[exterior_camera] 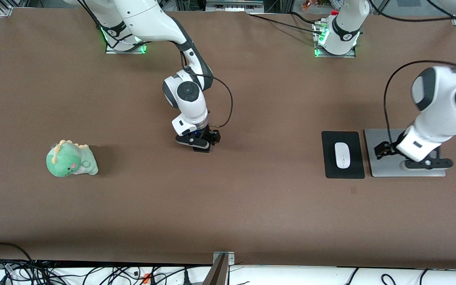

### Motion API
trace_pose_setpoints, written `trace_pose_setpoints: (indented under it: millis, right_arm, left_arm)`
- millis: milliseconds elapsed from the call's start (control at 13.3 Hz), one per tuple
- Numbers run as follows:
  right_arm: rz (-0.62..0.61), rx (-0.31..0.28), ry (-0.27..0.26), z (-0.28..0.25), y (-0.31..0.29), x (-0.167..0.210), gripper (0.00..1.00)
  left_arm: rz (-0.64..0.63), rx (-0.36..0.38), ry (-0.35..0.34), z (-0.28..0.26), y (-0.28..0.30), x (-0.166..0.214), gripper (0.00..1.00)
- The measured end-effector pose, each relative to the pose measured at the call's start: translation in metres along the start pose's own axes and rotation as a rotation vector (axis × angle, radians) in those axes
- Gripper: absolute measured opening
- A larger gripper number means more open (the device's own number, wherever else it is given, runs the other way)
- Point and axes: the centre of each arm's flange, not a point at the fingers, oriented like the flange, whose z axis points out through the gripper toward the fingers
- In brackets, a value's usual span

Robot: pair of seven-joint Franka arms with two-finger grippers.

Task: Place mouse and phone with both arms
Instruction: 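Release the mouse and raise the left gripper while the right carries phone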

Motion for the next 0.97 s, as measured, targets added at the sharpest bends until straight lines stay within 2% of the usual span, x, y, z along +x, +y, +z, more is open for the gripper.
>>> trace_pose_setpoints:
  millis: [75,150,225,375,525,750,975]
  right_arm:
    - [-0.009,-0.003,0.001,0.001,0.000,0.000,0.94]
    - [-0.019,-0.003,0.002,0.000,0.000,0.000,0.85]
    - [-0.026,-0.002,0.000,-0.004,0.000,0.000,0.83]
    - [-0.032,-0.005,-0.003,-0.005,-0.001,0.000,0.81]
    - [-0.041,-0.054,-0.039,-0.005,0.002,0.004,0.81]
    - [-0.085,-0.138,-0.092,-0.021,0.010,0.032,0.81]
    - [-0.155,-0.149,-0.118,-0.048,0.039,0.078,0.81]
  left_arm:
    - [-0.007,0.002,-0.001,-0.026,-0.006,0.000,1.00]
    - [-0.016,0.006,-0.005,-0.048,-0.012,-0.002,1.00]
    - [-0.029,0.000,-0.011,-0.068,-0.017,-0.004,1.00]
    - [-0.043,-0.007,-0.023,-0.096,-0.025,-0.005,1.00]
    - [-0.047,-0.010,-0.031,-0.105,-0.028,-0.005,1.00]
    - [-0.052,-0.025,-0.049,-0.108,-0.027,-0.008,1.00]
    - [-0.048,-0.046,-0.059,-0.121,-0.041,-0.016,1.00]
